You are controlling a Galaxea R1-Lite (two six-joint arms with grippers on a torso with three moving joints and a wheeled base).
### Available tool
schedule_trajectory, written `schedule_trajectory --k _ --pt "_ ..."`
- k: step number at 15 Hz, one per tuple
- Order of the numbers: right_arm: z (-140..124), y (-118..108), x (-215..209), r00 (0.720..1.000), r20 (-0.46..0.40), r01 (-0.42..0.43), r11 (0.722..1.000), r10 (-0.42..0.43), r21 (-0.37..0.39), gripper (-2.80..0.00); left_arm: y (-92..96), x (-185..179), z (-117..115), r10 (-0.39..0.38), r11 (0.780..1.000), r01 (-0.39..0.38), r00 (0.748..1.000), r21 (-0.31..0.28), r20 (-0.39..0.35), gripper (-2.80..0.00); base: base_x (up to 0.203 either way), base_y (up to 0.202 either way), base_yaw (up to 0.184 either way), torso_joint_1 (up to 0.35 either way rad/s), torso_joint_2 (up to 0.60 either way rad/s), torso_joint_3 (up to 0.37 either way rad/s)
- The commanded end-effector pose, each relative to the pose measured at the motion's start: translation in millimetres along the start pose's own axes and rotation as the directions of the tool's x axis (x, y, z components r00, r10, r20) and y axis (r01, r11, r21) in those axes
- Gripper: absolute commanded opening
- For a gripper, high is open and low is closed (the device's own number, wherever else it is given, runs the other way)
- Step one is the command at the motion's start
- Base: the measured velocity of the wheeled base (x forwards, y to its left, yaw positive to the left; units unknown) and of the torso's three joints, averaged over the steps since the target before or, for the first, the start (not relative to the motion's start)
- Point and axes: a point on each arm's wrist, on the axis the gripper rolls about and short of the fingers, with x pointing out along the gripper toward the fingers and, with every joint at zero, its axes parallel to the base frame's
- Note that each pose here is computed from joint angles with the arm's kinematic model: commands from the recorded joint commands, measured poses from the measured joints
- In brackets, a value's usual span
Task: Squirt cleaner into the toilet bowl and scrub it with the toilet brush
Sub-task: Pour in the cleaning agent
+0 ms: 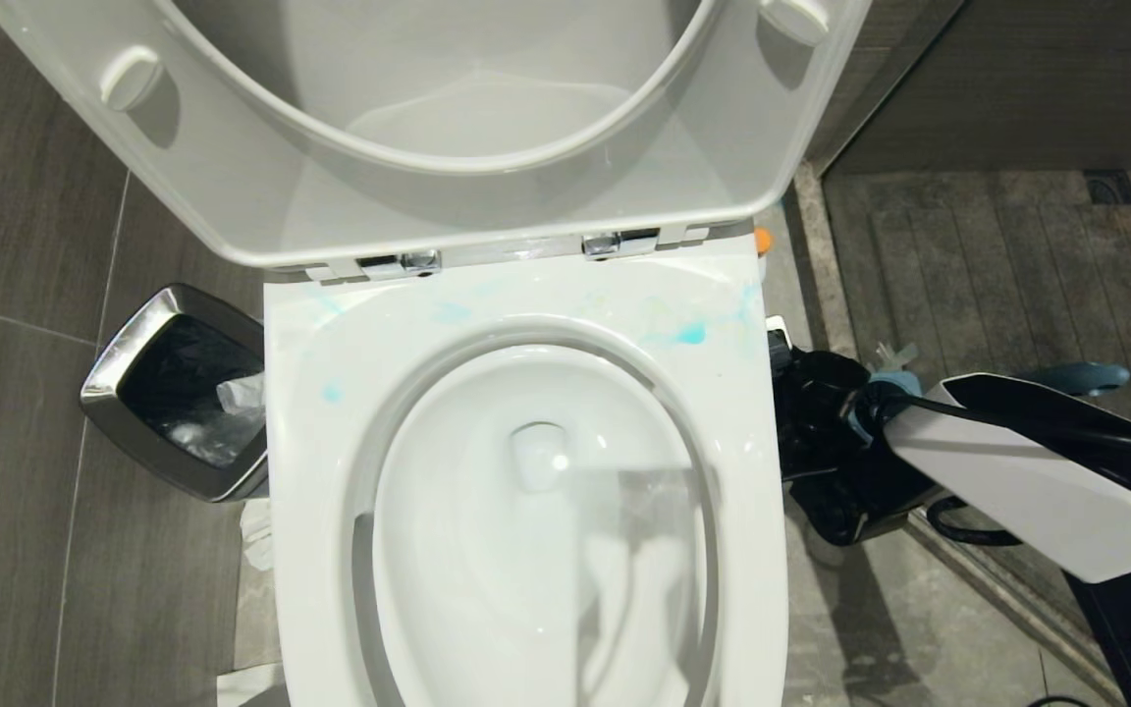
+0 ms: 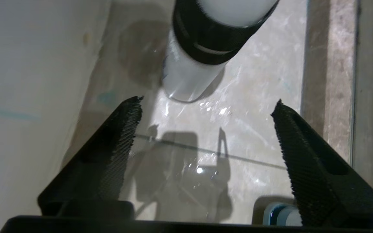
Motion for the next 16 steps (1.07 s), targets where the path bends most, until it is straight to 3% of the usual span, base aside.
schedule_trajectory --k 1,8,16 --pt "-6 1 8 1.000 0.022 0.014 1.000 -0.014 0.001 0.00 0.0 0 0 0.000 1.000 0.000 1.000 0.000 -0.002 -2.80 0.000 0.000 0.000 0.000 0.00 0.000" --pt "6 -6 39 0.985 0.168 0.029 0.999 -0.032 0.021 0.00 0.0 0 0 0.000 1.000 0.000 1.000 0.000 -0.002 -2.80 0.000 0.000 0.000 0.000 0.00 0.000" --pt "4 -11 62 0.975 0.213 0.059 0.998 -0.059 0.008 0.00 0.0 0 0 0.000 1.000 0.000 1.000 0.000 -0.002 -2.80 0.000 0.000 0.000 0.000 0.00 0.000"
